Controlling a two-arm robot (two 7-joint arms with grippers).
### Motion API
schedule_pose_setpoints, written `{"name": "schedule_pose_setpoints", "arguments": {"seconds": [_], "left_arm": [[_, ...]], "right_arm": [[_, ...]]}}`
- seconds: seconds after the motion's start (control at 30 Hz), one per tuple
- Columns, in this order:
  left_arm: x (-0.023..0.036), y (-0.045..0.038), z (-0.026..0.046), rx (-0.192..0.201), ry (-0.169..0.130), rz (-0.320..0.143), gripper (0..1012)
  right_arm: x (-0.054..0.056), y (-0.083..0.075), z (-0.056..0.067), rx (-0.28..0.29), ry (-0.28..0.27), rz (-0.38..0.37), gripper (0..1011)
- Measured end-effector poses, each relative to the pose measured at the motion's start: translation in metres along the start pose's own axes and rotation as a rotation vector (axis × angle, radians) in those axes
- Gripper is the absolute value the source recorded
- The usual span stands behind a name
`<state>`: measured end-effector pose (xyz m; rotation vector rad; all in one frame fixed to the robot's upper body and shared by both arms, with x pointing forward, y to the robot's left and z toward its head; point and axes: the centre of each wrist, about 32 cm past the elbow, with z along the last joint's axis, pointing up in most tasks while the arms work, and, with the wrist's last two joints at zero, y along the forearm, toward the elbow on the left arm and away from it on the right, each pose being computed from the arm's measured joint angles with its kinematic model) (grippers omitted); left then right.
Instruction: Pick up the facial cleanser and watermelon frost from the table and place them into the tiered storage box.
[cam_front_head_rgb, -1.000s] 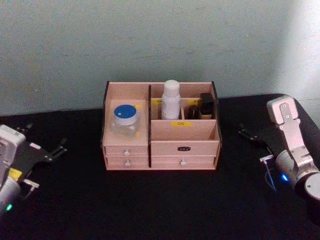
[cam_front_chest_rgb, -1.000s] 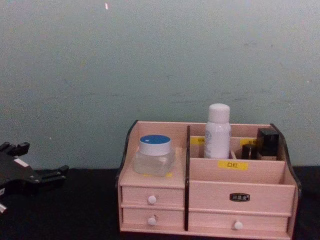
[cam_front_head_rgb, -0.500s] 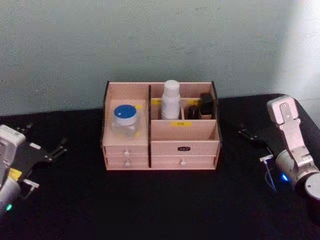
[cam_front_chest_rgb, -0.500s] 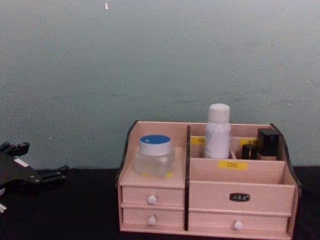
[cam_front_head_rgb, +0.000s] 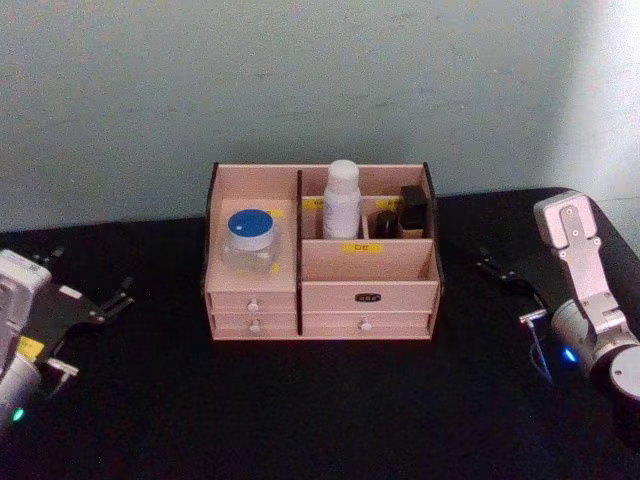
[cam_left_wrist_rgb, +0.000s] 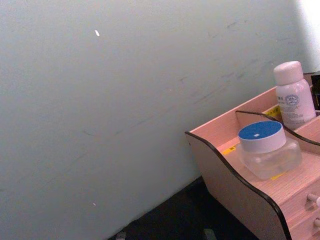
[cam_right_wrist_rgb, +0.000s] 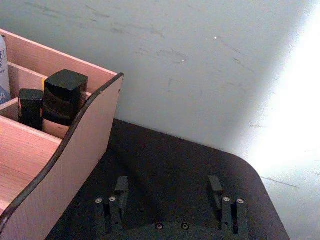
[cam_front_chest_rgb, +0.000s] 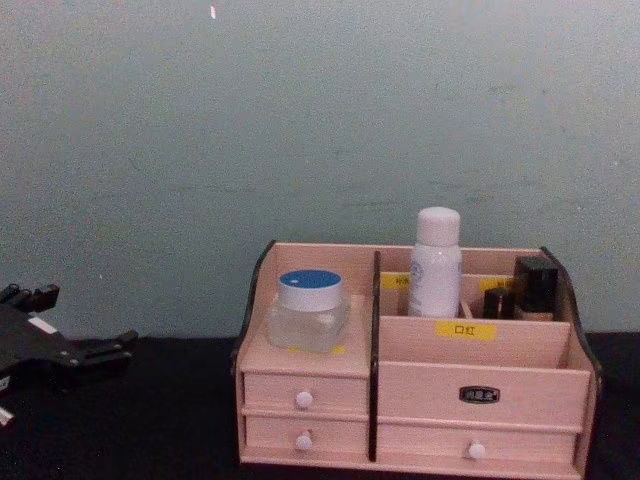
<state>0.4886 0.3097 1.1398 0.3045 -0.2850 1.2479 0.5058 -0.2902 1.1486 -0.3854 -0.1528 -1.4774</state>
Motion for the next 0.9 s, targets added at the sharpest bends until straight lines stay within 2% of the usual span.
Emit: {"name": "schedule_pose_setpoints", "arguments": {"seconds": [0.9], "left_arm": [[0.0000,0.0000,0.0000,0.000,0.000,0.000,1001]], "right_arm": [[0.0000,0.0000,0.0000,0.000,0.000,0.000,1003]]}}
